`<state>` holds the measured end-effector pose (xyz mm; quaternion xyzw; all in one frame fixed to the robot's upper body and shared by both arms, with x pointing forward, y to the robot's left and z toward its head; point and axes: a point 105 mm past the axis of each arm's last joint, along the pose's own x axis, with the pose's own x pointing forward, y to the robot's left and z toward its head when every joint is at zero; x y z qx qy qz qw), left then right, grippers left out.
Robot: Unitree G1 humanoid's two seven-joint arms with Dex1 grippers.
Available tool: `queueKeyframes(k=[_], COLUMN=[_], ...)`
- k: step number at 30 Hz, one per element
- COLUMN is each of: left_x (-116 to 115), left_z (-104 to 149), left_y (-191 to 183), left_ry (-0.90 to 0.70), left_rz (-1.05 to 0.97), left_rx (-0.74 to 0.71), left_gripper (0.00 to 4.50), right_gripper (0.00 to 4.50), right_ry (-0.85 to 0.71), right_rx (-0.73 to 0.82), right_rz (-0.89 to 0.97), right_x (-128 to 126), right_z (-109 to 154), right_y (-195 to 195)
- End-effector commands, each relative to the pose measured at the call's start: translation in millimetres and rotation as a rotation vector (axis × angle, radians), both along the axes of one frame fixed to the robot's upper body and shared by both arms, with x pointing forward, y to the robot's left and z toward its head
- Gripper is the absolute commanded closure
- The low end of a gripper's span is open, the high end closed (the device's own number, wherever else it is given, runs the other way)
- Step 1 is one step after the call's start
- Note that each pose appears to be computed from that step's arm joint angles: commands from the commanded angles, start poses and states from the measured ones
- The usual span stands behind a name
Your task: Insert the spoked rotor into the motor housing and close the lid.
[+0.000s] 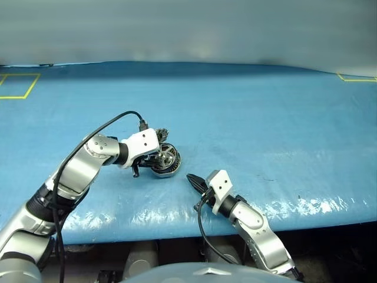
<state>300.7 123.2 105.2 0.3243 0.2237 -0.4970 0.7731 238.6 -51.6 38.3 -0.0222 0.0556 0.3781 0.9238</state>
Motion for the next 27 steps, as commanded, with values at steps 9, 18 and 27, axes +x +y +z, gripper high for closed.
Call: queueKeyframes(k=[9, 18, 27], left_x=[0, -5, -9], left_z=[15, 19, 19], left_y=[-10, -17, -22], left_ry=[-0.024, -0.002, 0.021], left_rz=[-0.052, -0.074, -0.087], left_rx=[-0.053, -0.114, -0.146], left_gripper=[0.76, 0.42, 3.34], right_gripper=[4.50, 4.50, 4.50], right_ry=[-0.039, -0.040, -0.041], right_rx=[0.019, 0.016, 0.017], right_rz=[-0.012, -0.012, -0.011], right_x=[3, 4, 4], right_z=[8, 9, 10], right_y=[0, -1, -1])
